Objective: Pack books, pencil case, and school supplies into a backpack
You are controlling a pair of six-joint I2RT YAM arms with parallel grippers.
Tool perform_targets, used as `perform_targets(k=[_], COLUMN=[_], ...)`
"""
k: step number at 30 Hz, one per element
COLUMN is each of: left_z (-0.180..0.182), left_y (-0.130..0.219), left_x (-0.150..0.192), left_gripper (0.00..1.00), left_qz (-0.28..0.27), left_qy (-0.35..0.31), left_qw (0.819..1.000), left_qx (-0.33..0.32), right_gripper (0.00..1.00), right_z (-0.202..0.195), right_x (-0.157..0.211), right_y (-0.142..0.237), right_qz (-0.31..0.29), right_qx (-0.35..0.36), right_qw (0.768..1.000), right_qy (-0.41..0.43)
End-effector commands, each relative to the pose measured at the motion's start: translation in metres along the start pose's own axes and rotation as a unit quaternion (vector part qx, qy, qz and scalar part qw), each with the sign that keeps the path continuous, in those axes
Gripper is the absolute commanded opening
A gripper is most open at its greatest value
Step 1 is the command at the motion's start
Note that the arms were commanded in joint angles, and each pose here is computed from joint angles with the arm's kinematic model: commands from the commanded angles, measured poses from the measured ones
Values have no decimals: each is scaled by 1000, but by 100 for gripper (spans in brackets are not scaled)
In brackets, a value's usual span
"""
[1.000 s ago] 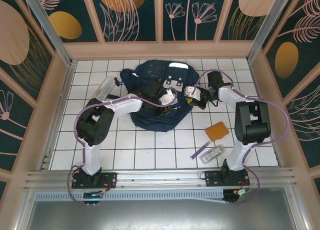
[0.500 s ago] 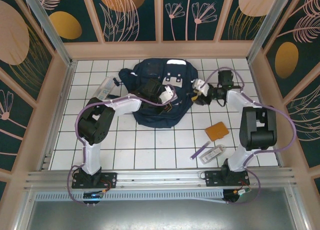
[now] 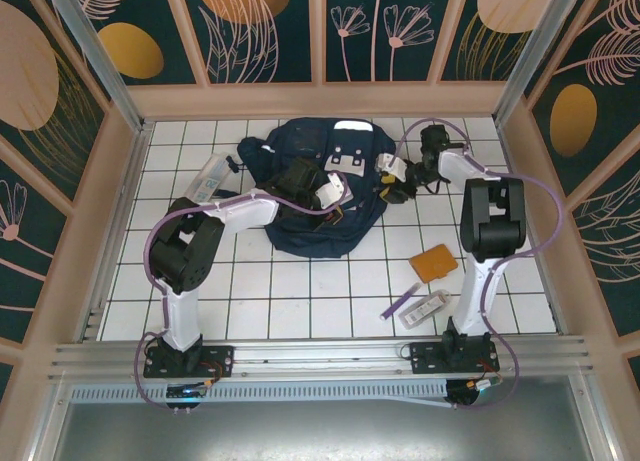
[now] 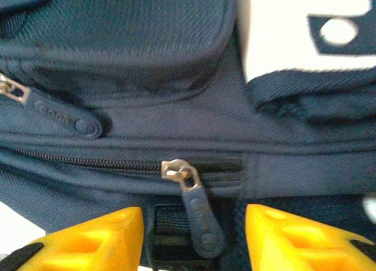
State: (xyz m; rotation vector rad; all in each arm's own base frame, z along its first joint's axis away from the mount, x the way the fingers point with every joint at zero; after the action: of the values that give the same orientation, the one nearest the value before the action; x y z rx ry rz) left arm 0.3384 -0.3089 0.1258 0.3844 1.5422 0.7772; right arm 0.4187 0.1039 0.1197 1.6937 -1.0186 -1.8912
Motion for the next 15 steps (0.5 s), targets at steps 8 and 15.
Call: perform_targets(k=[8,15], left_z=[-12,-9], left_y=[8,8], left_x=[-3,-5], left_gripper=[0,0], left_qz=[-24,-23], left_qy=[4,10], left_qw=[999,999], left_qx=[31,22], right_gripper=[27,10], right_z=[21,34], right_x=[4,-10], right_y=[-19,2], right_qz=[0,-18], right_qx=[-85,-70], right_qw=[996,997], right_qy=[-38,-22])
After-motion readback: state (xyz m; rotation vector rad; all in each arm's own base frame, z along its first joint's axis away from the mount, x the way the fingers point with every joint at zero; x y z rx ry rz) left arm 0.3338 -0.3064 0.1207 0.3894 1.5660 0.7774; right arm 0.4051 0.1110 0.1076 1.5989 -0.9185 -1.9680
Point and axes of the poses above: each hand's point on the last joint's axis, 136 mm out from that joint toward the fingers, its own y axis back along the fingers, its own z axis along the line the jaws close on, x = y × z, the point moved 7 cm from there along y, back along the fingers, and after that the axes turned 8 degrees about -y, right-handed, at the moved point
